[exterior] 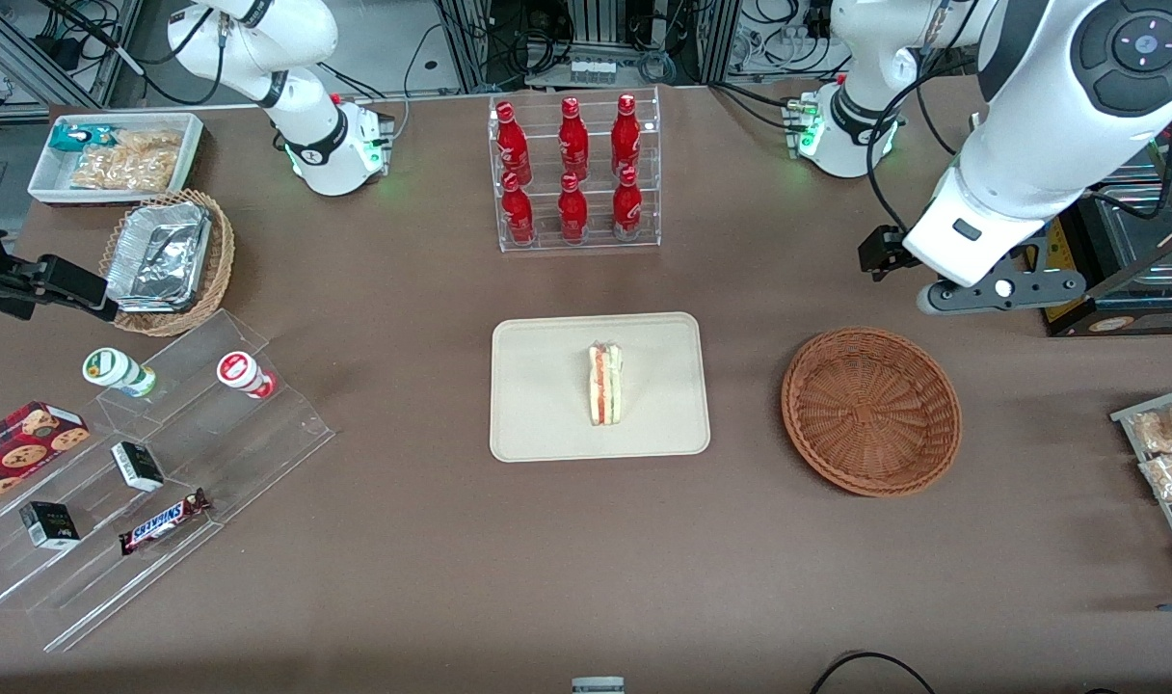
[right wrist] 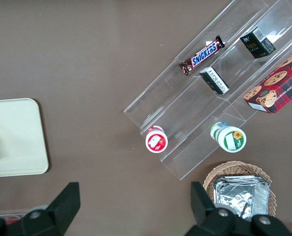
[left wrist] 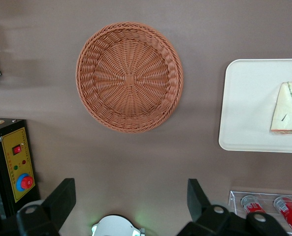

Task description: Place sandwich from basket to tray

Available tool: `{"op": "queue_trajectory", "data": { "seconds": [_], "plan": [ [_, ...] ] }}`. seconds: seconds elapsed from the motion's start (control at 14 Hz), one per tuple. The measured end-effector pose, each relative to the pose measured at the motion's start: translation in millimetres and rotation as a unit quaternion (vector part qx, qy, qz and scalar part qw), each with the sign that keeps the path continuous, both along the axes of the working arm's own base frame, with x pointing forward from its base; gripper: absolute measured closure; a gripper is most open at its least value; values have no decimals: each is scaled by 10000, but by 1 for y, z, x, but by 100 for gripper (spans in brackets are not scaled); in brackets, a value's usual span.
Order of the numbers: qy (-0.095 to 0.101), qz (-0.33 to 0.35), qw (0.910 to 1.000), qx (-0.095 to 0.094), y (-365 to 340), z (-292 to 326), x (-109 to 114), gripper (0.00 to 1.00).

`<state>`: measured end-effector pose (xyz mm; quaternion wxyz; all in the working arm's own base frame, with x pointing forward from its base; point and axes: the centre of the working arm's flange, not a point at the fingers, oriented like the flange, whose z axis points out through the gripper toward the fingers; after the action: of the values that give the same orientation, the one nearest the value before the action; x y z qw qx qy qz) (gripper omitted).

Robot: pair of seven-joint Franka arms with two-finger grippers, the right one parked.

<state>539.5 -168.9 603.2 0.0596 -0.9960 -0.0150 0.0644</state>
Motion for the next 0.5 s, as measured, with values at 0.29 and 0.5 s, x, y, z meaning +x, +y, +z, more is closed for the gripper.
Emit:
{"op": "queue_trajectory", "data": {
  "seconds": [0.29,0.5],
  "plan": [
    [-109,121,9999,-7,13,16,-6,0],
    [-144,184,9997,12,22,30,-15,0]
  ]
}}
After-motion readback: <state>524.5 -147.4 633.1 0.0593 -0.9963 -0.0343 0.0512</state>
